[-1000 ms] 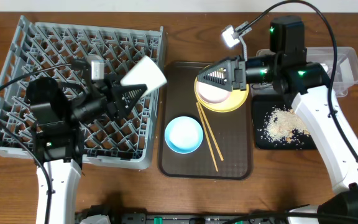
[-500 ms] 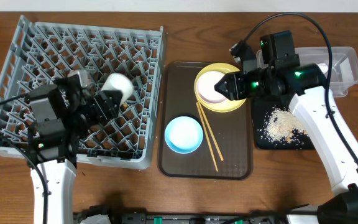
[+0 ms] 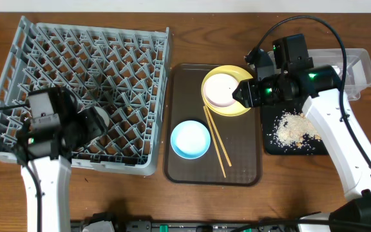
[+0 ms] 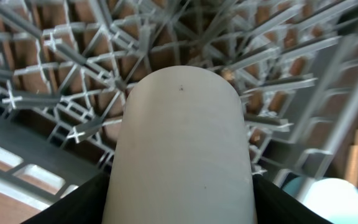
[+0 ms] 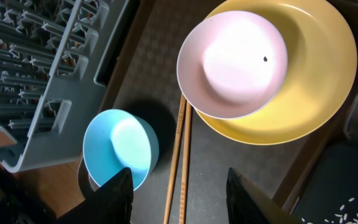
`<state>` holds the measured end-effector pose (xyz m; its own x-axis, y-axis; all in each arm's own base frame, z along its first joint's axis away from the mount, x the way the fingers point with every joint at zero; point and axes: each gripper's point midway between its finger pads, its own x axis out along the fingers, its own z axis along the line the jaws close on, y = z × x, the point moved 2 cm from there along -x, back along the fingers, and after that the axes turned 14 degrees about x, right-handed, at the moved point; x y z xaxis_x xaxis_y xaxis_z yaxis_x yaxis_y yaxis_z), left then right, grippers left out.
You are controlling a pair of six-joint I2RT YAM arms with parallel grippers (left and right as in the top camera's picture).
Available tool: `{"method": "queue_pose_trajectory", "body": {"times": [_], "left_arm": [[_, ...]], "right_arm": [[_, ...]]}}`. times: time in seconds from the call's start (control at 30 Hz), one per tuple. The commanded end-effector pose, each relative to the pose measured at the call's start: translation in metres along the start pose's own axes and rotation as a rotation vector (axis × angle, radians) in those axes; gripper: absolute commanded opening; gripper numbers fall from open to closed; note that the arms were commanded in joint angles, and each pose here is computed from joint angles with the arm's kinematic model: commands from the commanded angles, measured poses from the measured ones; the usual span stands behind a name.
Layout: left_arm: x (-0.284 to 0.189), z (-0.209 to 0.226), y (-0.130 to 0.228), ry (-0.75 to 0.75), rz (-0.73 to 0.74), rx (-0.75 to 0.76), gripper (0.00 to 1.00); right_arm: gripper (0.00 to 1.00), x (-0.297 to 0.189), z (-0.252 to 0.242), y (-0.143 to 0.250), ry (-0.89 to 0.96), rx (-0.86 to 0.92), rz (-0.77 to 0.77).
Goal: Sort waste into correct bins and load items into the dishwasher
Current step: 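Place the white cup upside down in the dish rack with left gripper, then reach left gripper to the light-blue bowl and grasp its rim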
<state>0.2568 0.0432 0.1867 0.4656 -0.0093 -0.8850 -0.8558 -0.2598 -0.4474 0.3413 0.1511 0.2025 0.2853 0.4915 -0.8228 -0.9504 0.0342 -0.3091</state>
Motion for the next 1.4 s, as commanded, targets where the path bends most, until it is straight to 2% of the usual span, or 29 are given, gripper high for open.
{"method": "queue_pose_trajectory", "body": {"times": [0.0,0.1,0.23,0.27,0.3,0.37,0.4,0.47,0.53,0.67,0.7,0.8,1.0,1.2,1.37], "left_arm": [[0.018,0.009,0.002,-0.040,0.084,-0.001,0.41],[0.033,0.011,0.005,-0.042,0.137,-0.007,0.43],[0.054,0.013,0.006,-0.044,0.192,-0.012,0.53],[0.058,0.014,0.006,-0.044,0.201,-0.013,0.58],[0.062,0.014,0.005,-0.044,0.205,-0.014,0.70],[0.067,0.014,0.002,-0.043,0.200,-0.013,0.82],[0.067,0.014,-0.002,-0.042,0.181,-0.011,0.93],[0.064,0.014,-0.008,-0.042,0.155,-0.008,0.98],[0.057,0.012,-0.017,-0.040,0.127,-0.006,0.99],[0.034,-0.005,-0.038,0.008,0.036,0.028,0.99],[0.028,-0.013,-0.042,0.028,0.014,0.046,0.99],[0.015,-0.041,-0.045,0.074,-0.040,0.127,1.00],[0.010,-0.129,-0.014,0.227,-0.010,0.381,1.00],[0.014,-0.203,0.026,0.371,0.025,0.588,1.00],[0.032,-0.243,0.057,0.421,0.082,0.709,1.00]], "right_arm": [[0.47,-0.008,0.003,-0.005,0.000,-0.028,-0.028],[0.48,-0.008,0.002,-0.005,0.001,-0.026,-0.025],[0.48,-0.008,0.002,-0.003,0.003,-0.024,-0.019],[0.49,-0.008,0.002,-0.003,0.004,-0.024,-0.019],[0.49,-0.008,0.002,-0.003,0.004,-0.024,-0.019],[0.52,-0.008,0.002,-0.003,0.004,-0.023,-0.017],[0.58,-0.008,0.002,-0.002,0.004,-0.022,-0.014],[0.62,-0.008,0.001,-0.001,0.005,-0.020,-0.012],[0.65,-0.008,0.001,0.000,0.010,-0.017,-0.007],[0.81,-0.012,-0.011,-0.005,0.052,-0.007,-0.030],[0.90,-0.015,-0.019,-0.008,0.084,0.007,-0.043],[0.98,-0.024,-0.041,-0.013,0.147,0.114,-0.078],[0.99,-0.038,-0.070,-0.016,0.142,0.282,-0.095],[0.99,-0.045,-0.085,-0.010,0.170,0.332,-0.077],[0.99,-0.045,-0.086,-0.007,0.174,0.341,-0.066]]}}
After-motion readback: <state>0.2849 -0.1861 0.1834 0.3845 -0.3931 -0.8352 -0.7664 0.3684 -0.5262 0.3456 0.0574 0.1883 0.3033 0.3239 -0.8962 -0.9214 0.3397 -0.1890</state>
